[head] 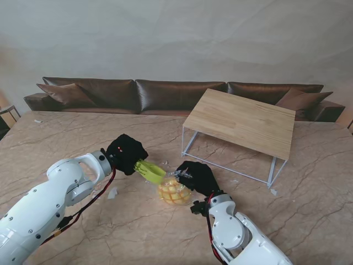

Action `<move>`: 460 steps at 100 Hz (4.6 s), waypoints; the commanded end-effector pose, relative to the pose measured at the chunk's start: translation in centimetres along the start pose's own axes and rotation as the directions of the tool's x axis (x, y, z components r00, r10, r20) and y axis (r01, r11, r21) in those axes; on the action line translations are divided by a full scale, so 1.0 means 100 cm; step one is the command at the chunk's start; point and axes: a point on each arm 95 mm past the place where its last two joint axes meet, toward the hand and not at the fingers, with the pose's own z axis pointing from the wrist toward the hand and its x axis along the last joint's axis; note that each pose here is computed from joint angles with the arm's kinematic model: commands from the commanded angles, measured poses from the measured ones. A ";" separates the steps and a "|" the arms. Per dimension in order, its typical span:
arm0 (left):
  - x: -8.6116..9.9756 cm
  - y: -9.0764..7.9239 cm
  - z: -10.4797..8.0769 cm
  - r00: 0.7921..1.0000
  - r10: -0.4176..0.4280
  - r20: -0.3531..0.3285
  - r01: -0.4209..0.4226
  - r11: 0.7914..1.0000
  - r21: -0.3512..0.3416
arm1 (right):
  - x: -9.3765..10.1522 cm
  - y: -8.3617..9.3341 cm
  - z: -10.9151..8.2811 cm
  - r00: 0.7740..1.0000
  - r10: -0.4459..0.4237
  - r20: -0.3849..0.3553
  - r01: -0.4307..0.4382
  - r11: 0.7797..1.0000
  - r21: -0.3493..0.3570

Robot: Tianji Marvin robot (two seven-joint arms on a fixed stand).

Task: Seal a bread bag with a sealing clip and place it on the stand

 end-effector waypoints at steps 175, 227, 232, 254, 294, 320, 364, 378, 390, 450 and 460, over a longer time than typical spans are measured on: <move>0.044 0.003 -0.019 0.986 -0.093 0.136 0.097 0.995 -0.021 | 0.009 -0.013 0.012 1.000 0.018 -0.005 -0.018 1.000 0.003; 0.012 0.046 -0.073 0.763 -0.504 0.405 0.459 0.863 0.211 | 0.043 0.015 0.018 0.998 0.050 -0.043 -0.053 0.997 -0.050; 0.012 0.054 -0.076 0.740 -0.522 0.424 0.482 0.851 0.206 | 0.050 0.022 0.019 0.998 0.052 -0.048 -0.055 0.997 -0.059; 0.012 0.074 -0.080 0.716 -0.543 0.439 0.506 0.837 0.210 | 0.083 0.062 0.020 0.997 0.040 -0.063 -0.047 0.991 -0.128; 0.006 0.090 -0.075 0.699 -0.562 0.442 0.520 0.824 0.225 | 0.121 0.157 0.040 0.997 0.074 0.020 -0.066 0.964 -0.257; 0.001 0.096 -0.075 0.692 -0.560 0.456 0.526 0.823 0.214 | 0.126 0.214 0.060 0.986 0.132 0.101 -0.091 0.938 -0.333; -0.006 0.109 -0.075 0.682 -0.550 0.482 0.531 0.825 0.191 | 0.056 0.244 0.098 0.870 0.342 0.356 -0.187 0.895 -0.404; -0.006 0.110 -0.075 0.682 -0.548 0.485 0.530 0.827 0.188 | 0.031 0.244 0.103 0.814 0.382 0.437 -0.174 0.879 -0.443; -0.006 0.112 -0.074 0.684 -0.545 0.485 0.531 0.828 0.182 | 0.013 0.245 0.103 0.791 0.368 0.489 -0.128 0.881 -0.456; 0.002 0.097 -0.066 0.685 -0.578 0.443 0.556 0.808 0.195 | 0.023 0.256 0.063 0.899 -0.068 0.432 0.243 0.899 -0.364; 0.004 0.092 -0.066 0.678 -0.593 0.435 0.564 0.799 0.209 | 0.035 0.256 0.054 0.915 -0.158 0.372 0.303 0.878 -0.370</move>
